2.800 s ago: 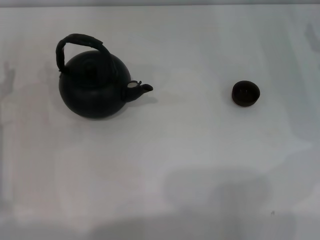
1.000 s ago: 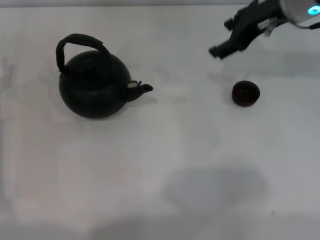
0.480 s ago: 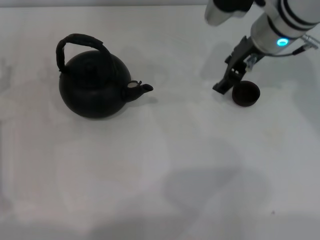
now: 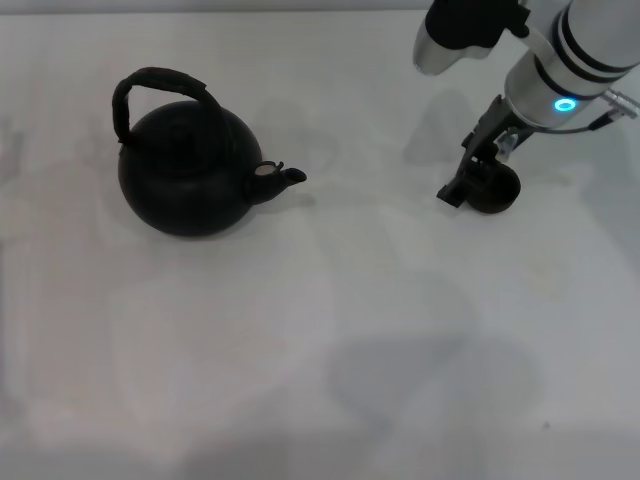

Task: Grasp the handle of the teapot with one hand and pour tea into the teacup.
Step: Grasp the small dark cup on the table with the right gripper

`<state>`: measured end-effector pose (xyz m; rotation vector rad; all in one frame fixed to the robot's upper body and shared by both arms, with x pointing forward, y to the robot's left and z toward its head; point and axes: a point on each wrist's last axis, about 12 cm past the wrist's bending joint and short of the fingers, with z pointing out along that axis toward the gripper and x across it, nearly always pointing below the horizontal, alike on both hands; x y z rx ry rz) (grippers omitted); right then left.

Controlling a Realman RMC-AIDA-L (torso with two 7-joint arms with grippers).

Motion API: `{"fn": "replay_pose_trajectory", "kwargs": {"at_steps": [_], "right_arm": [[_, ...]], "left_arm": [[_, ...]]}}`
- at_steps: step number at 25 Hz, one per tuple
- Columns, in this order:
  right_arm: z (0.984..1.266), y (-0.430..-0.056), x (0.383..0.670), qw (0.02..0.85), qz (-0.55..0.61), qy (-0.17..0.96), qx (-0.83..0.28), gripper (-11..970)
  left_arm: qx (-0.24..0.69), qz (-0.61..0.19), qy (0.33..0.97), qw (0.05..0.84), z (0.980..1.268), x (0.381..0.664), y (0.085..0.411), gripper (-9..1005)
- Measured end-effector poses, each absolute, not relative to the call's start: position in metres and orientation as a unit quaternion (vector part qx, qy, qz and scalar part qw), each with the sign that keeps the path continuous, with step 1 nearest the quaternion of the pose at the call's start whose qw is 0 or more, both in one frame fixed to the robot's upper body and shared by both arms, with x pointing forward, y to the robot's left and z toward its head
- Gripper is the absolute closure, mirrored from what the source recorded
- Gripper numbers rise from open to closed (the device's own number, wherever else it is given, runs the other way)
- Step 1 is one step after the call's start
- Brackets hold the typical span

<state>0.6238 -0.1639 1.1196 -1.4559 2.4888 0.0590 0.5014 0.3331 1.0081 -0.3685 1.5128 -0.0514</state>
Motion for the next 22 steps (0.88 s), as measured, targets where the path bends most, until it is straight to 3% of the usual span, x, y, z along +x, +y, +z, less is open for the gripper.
{"fn": "replay_pose_trajectory", "kwargs": {"at_steps": [22], "right_arm": [[1.113, -0.182, 0.618, 0.092, 0.003, 0.875, -0.475, 197]], "left_arm": [[-0.163, -0.027, 0.680, 0.715, 1.010, 0.504, 0.331, 181]]}}
